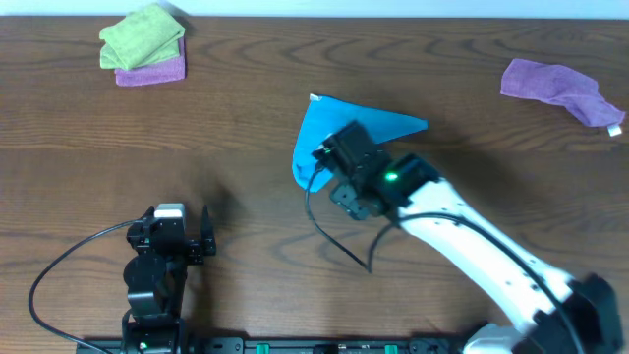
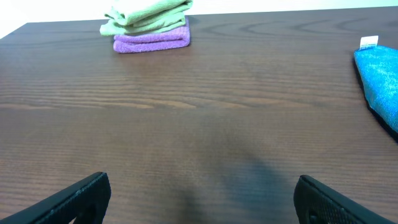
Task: Fold the cloth
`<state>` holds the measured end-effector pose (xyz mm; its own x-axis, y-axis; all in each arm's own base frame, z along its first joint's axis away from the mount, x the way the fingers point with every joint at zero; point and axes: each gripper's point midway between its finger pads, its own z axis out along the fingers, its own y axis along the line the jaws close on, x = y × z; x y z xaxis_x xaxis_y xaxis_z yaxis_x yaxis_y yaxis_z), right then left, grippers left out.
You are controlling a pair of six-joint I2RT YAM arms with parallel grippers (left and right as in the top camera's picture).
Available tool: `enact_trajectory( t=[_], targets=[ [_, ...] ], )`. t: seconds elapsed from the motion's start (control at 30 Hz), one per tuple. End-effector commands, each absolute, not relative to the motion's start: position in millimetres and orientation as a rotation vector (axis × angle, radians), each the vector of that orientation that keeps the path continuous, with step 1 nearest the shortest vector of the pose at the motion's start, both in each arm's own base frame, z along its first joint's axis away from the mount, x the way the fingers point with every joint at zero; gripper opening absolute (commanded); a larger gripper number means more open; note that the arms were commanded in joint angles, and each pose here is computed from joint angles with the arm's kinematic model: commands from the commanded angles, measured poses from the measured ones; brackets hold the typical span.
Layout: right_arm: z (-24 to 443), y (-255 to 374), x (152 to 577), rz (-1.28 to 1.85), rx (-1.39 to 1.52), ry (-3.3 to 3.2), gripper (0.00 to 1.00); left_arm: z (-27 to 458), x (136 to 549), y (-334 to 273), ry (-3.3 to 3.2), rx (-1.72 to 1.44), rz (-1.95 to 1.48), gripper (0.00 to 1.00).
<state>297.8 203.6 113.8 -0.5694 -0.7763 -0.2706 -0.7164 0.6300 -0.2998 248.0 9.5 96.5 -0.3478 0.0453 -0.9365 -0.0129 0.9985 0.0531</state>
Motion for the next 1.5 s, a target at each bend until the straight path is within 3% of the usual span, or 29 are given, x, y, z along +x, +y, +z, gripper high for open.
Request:
enact_trajectory(
  t=[0.0,0.17,0.3,0.53,1.0,1.47],
  targets=[
    [89.0,203.2,299.9,-0.379,-1.258,2.477,0.7,78.7,242.0,10.9,1.985,0.023,0.073,0.95],
    [65.5,209.9,305.4,-0.532,-1.336,2.428,0.69,78.9,242.0,10.9,1.984,0.023,0.073,0.95],
    [59.3,220.0,319.9,-0.613,-1.355,2.337,0.61,78.6,242.0,10.9,1.985,0.023,0.073,0.95],
    [60.8,246.5,334.1,-0.484,-1.312,2.275,0.43,78.7,242.0,10.9,1.985,0.023,0.073,0.95],
    [28.8,262.8,338.9,-0.427,-1.345,2.278,0.42,78.7,242.0,10.9,1.985,0.023,0.073,0.95],
    [11.6,258.6,359.8,-0.568,-1.409,2.189,0.41,78.7,242.0,10.9,1.985,0.023,0.073,0.95]
  ],
)
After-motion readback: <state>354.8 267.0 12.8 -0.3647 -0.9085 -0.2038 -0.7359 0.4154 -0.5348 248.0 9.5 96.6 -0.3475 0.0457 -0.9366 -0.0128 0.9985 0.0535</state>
